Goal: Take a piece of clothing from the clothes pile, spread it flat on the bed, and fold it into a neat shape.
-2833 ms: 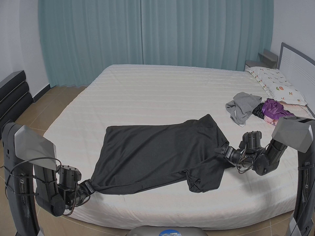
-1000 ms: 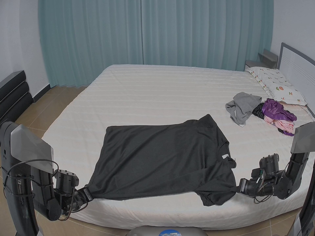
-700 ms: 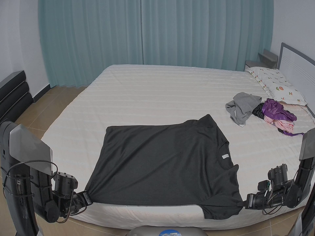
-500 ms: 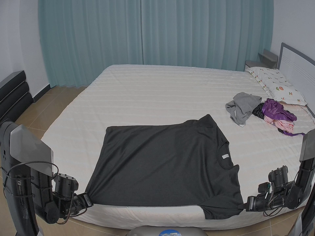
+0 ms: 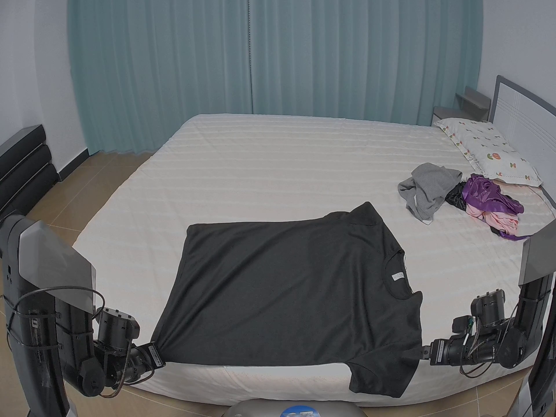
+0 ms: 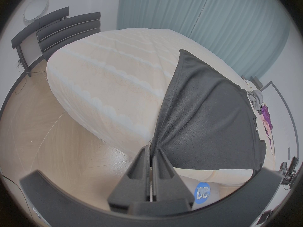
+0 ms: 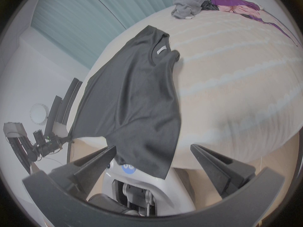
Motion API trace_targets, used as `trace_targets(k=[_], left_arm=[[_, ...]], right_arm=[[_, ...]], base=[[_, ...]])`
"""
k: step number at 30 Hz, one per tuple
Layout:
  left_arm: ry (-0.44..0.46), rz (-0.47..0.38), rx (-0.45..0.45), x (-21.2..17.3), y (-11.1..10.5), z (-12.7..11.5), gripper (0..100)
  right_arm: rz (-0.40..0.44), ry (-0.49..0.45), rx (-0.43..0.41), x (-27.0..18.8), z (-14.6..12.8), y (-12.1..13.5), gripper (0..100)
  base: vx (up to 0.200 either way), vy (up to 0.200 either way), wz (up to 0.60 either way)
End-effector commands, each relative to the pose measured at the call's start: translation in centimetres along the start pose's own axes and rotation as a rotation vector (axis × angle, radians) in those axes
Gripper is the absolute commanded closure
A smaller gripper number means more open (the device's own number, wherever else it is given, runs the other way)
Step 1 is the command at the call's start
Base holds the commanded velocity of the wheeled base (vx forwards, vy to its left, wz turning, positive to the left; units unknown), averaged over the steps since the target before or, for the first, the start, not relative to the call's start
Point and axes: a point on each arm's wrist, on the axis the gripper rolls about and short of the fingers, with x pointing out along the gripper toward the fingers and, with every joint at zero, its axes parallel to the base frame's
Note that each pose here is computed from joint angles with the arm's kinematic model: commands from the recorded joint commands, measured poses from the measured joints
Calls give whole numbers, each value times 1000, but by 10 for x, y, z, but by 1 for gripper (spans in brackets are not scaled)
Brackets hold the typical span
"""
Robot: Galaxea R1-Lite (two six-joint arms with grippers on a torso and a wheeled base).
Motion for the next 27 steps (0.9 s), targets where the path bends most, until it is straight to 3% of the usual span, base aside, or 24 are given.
trace_targets(k=[1,10,11,27], left_arm=[[1,1,1,0,0,0,100],[6,2,1,1,0,-1,100],[7,4,0,2,1,-1,100],[16,9,4,2,1,-3,100]], right_arm=[[-9,-9,21,13,6,-7,0],[12,-82,47,38,29,-8,0],[8,-79,46,41,30,-8,100],[-80,-89,79,13,18,-23,100]], base=[[0,0,0],[0,0,0],[0,0,0],[0,0,0]])
